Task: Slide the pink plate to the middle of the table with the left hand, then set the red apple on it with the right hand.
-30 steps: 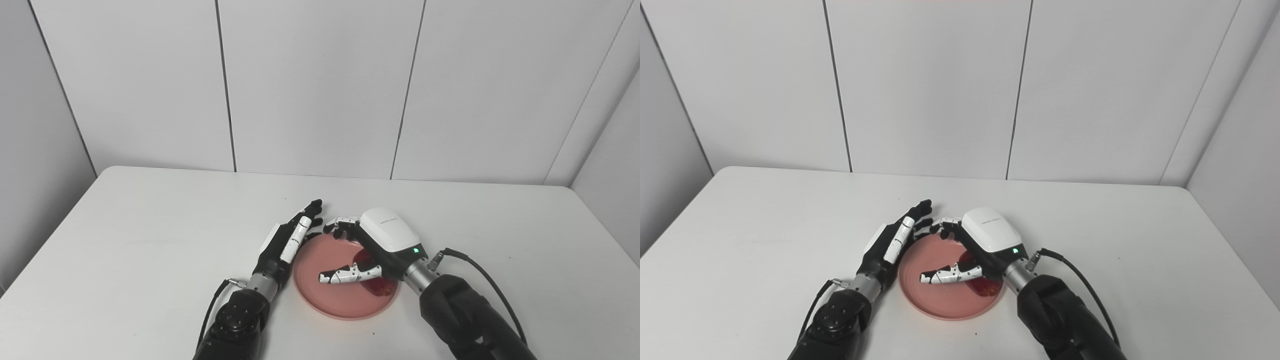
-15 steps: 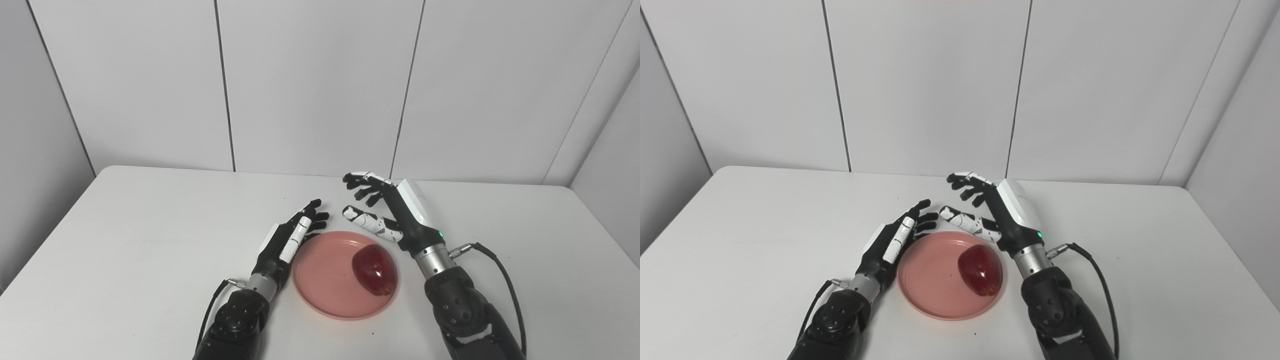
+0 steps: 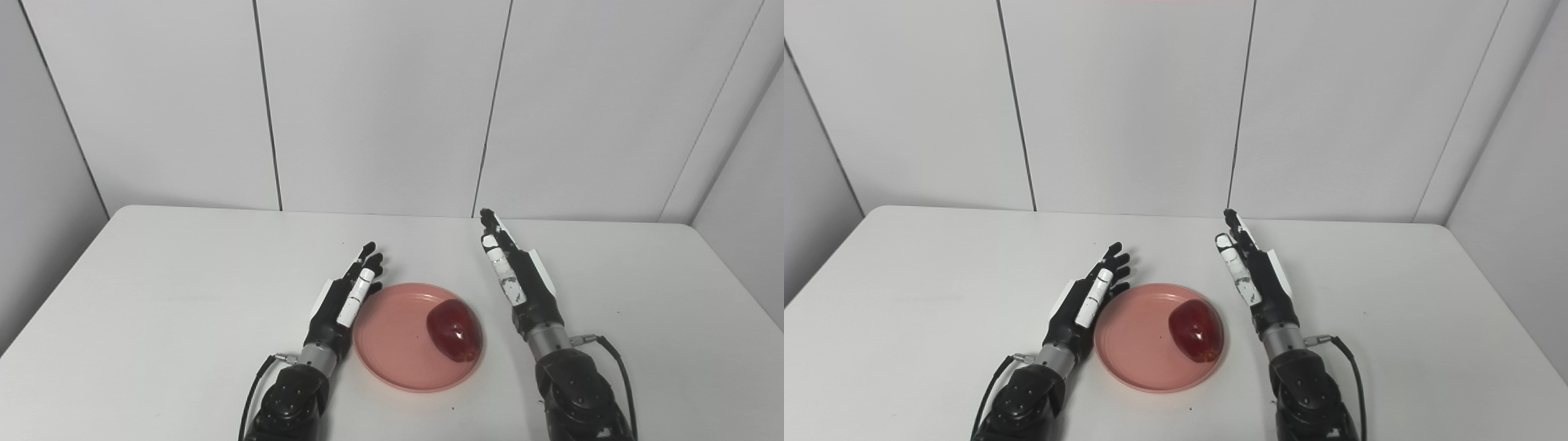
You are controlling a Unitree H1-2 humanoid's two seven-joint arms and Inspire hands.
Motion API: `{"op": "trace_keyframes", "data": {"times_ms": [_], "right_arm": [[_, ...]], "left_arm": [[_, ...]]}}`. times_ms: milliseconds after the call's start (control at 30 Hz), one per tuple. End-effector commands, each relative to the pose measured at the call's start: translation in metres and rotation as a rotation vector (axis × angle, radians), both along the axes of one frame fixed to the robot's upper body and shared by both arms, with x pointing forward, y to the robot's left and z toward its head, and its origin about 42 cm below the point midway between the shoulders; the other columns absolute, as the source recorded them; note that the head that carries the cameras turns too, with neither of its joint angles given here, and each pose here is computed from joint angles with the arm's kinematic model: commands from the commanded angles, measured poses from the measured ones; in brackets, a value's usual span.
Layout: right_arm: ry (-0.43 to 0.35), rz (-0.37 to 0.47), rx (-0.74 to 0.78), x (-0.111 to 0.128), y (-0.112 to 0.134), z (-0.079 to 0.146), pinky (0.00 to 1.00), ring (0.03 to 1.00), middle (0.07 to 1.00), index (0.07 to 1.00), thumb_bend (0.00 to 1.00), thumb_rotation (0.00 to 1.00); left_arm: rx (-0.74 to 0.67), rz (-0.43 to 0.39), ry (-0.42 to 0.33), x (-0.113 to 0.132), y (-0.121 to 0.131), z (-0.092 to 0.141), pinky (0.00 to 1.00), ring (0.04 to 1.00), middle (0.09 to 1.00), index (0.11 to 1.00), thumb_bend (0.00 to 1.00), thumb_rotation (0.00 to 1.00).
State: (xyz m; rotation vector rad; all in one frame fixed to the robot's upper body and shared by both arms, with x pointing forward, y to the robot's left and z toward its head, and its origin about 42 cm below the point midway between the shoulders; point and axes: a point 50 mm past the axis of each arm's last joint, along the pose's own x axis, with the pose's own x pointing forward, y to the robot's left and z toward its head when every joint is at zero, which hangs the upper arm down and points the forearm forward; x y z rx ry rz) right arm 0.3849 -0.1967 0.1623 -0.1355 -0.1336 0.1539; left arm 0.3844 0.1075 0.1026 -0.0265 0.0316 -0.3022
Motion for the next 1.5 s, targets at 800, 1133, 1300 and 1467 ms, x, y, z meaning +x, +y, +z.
{"op": "trace_keyframes", "data": {"times_ms": [800,1133,1300,1467], "right_arm": [[0.128,-0.039,0.316,-0.034,0.009,-0.053,1.0,1.0,0.969,0.94,0.97,1.0],[0.138,-0.04,0.308,-0.038,0.014,-0.064,1.0,1.0,0.982,0.955,0.96,1.0],[0.133,-0.042,0.298,-0.04,0.015,-0.066,1.0,1.0,0.978,0.951,0.93,1.0],[0.107,-0.033,0.253,-0.04,0.017,-0.066,1.0,1.0,0.976,0.943,0.91,1.0]], "left_arm": [[0.09,0.142,-0.184,-0.06,-0.002,0.008,1.0,1.0,1.0,1.0,0.67,1.0],[0.023,0.224,-0.106,-0.058,0.006,0.005,1.0,1.0,1.0,1.0,0.77,1.0],[-0.001,0.237,-0.058,-0.055,0.011,0.006,1.0,1.0,1.0,1.0,0.81,1.0],[-0.053,0.234,-0.028,-0.053,0.012,0.007,1.0,1.0,1.0,1.0,0.85,1.0]]}}
